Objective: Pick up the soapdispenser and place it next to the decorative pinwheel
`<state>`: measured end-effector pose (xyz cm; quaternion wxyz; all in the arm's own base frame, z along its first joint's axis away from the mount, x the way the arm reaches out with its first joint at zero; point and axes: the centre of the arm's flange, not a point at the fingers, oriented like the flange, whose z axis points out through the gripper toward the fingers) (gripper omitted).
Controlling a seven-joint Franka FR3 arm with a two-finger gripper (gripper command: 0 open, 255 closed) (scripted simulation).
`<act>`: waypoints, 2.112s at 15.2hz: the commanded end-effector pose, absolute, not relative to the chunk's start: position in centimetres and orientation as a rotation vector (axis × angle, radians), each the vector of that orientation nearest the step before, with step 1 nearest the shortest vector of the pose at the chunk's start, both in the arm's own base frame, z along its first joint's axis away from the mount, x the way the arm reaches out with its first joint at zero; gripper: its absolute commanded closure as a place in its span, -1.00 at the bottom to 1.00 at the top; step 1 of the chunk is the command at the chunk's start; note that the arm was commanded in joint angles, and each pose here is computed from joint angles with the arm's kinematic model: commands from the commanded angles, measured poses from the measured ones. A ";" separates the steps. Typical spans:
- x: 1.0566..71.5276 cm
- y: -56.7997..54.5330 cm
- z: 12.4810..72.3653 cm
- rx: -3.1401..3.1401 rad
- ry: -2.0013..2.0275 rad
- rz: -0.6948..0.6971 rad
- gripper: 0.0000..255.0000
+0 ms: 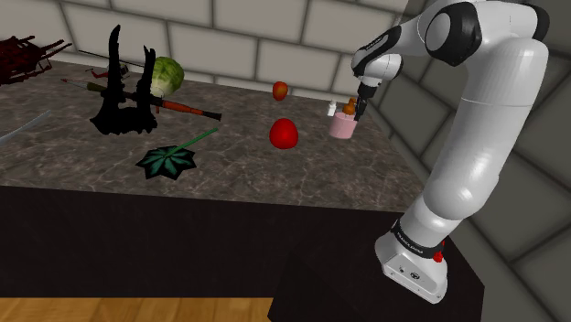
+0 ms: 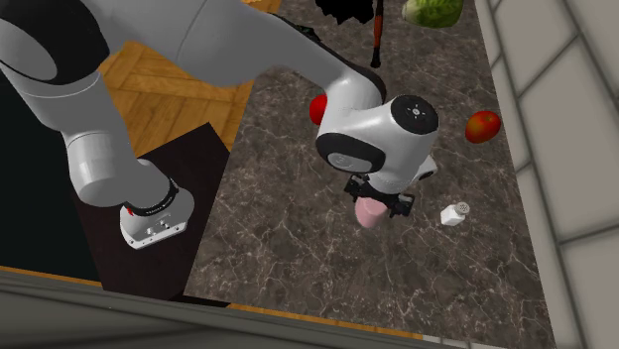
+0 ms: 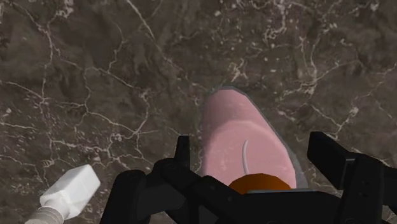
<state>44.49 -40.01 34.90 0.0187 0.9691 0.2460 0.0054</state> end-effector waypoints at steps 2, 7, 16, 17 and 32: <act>44.6 -40.1 33.2 3.008 0.764 0.017 -1.00; 44.6 -40.1 32.9 3.008 0.764 0.017 -1.00; 44.6 -40.2 33.0 3.008 0.764 0.017 1.00; 44.6 -40.2 33.0 3.008 0.764 0.017 1.00; 44.6 -40.1 39.3 3.008 0.764 0.017 1.00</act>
